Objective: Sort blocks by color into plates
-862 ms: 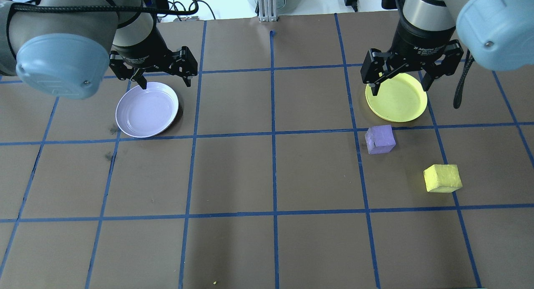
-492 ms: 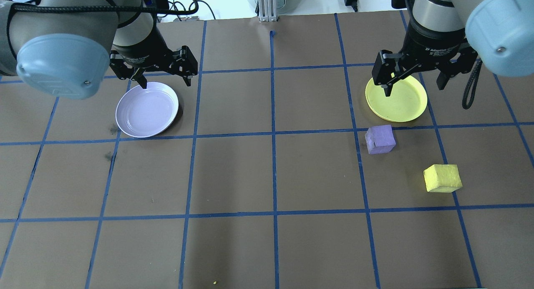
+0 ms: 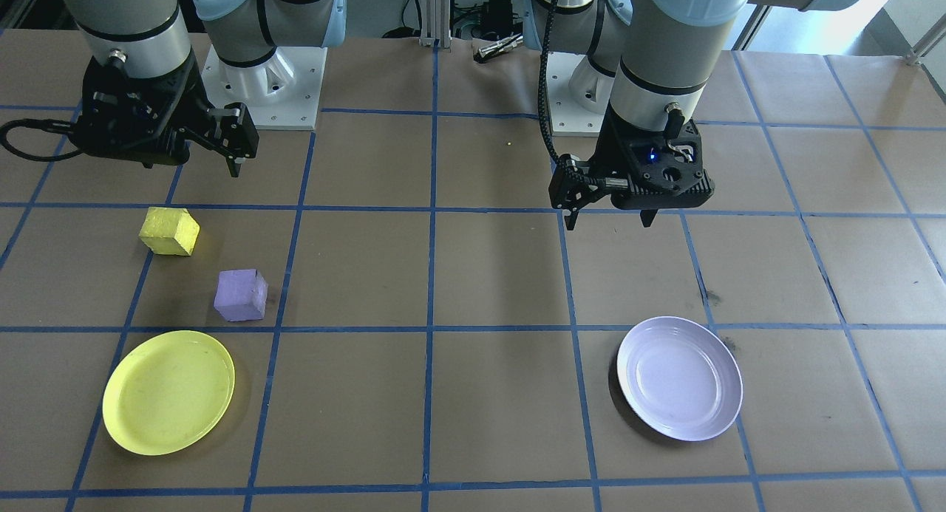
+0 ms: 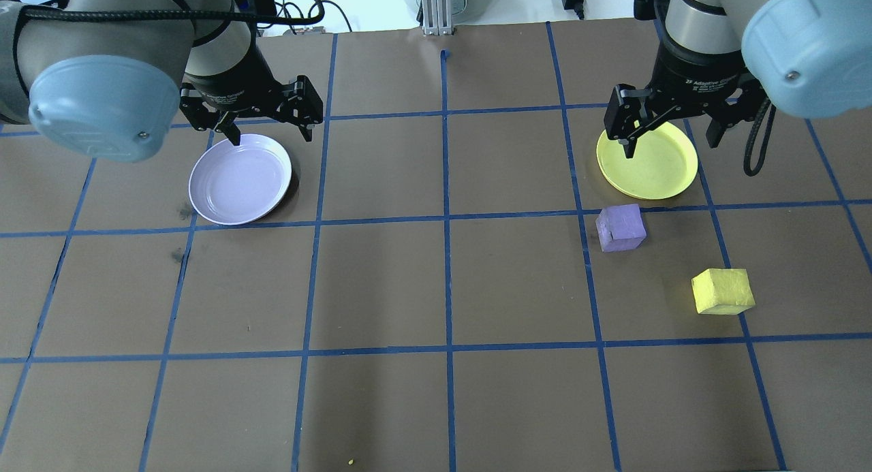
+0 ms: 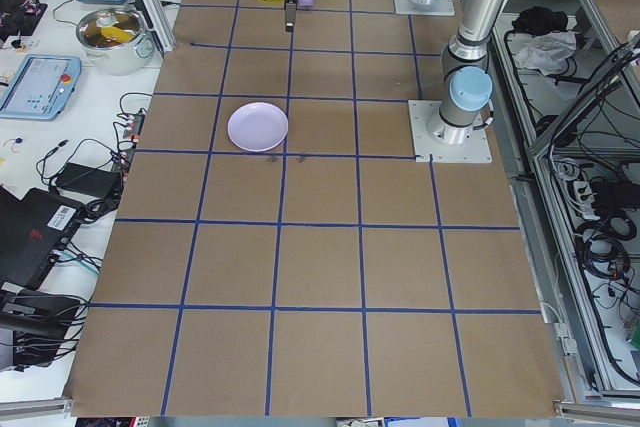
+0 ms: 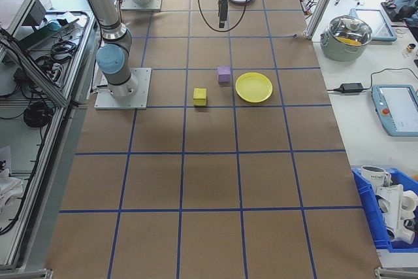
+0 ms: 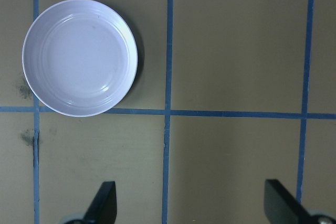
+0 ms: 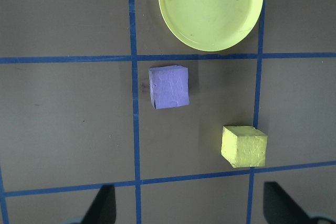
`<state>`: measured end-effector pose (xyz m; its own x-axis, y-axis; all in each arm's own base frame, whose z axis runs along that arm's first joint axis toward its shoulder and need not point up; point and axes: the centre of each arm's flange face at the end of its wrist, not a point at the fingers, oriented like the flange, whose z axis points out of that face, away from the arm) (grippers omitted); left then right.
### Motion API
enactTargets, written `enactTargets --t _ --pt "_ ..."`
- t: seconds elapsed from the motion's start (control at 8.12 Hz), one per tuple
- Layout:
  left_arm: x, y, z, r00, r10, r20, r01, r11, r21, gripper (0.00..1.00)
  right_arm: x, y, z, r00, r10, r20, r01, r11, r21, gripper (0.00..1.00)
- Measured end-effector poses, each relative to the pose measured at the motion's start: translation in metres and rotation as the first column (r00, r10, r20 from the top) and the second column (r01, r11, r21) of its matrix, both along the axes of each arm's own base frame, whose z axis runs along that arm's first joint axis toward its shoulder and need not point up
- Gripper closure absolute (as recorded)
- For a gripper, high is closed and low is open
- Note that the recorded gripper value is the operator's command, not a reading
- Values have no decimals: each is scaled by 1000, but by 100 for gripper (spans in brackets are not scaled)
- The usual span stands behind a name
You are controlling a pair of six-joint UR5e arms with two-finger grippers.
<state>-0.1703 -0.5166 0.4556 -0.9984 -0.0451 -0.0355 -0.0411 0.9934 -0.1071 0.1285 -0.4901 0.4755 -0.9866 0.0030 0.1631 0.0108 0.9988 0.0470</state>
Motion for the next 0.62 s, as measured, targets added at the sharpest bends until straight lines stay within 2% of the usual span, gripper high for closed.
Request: enactTargets --t 0.37,0.62 --pt "0 0 0 1000 0 0 0 1000 0 0 -30 -44 -48 1000 25 6 -25 999 47 4" --pt "0 0 0 1000 0 0 0 1000 -1 0 -82 -50 -84 996 86 22 -88 992 89 2"
